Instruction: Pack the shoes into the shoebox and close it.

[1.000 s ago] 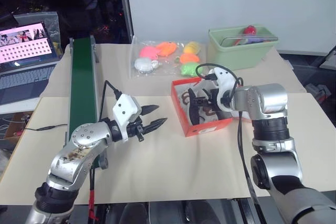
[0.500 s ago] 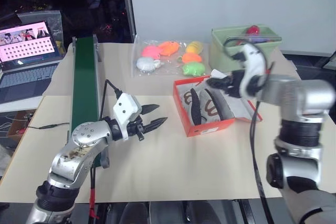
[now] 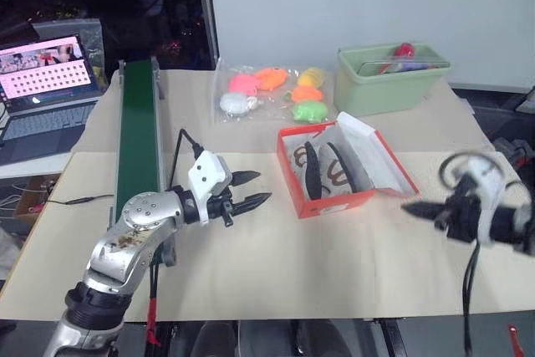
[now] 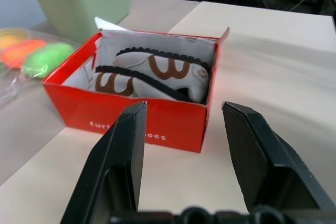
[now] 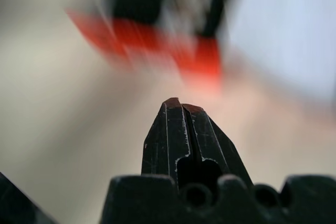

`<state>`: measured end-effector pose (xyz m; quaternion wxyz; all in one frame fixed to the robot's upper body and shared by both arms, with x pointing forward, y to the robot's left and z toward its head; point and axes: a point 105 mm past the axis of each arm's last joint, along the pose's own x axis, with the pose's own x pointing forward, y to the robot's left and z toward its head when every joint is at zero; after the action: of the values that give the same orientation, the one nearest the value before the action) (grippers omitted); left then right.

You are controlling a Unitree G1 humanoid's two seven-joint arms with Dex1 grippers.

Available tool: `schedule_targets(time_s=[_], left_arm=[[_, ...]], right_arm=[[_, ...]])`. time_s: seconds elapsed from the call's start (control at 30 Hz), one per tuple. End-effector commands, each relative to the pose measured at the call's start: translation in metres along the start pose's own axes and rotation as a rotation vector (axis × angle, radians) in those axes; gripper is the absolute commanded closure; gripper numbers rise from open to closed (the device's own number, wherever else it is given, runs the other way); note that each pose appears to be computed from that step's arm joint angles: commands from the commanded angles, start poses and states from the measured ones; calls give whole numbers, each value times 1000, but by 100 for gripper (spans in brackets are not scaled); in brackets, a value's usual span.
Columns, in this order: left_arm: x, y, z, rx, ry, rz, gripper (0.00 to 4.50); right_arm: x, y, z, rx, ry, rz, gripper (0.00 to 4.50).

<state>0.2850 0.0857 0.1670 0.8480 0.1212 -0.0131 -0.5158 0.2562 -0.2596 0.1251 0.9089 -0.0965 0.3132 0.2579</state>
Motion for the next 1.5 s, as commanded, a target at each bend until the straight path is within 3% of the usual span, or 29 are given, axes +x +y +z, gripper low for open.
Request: schedule_targets(time_s=[0.03,0.17,0.33,0.47,0.8,0.97,1.03,1.27,1.5], left_arm=[[3,-5,11,55,-36,-43,204],[-1,-2,1,78,-4,-43,204],[-4,-1,-4,80,9,-37,204],[-5,-3,-3,86,7,-40,204],[-7,-1,1,94,6,-24,204],[-7,0,3,95,2,-22,204],[-7,0,4,98,0,-21,204],[-6,1,6,104,1,-26,204],[-6,1,7,109,4,-30,204]], right_arm=[[18,-18,-14,-42,4,-153,446],[42,-39,-25,44,-64,-312,446],[62,-49,-6,152,-188,-411,446],[76,-50,12,231,-254,-436,446],[103,-50,7,350,-254,-484,446],[102,-62,12,609,-411,-524,446],[103,-62,21,772,-548,-489,446],[106,-55,49,1124,-828,-262,446],[98,-59,60,1246,-977,-166,446]])
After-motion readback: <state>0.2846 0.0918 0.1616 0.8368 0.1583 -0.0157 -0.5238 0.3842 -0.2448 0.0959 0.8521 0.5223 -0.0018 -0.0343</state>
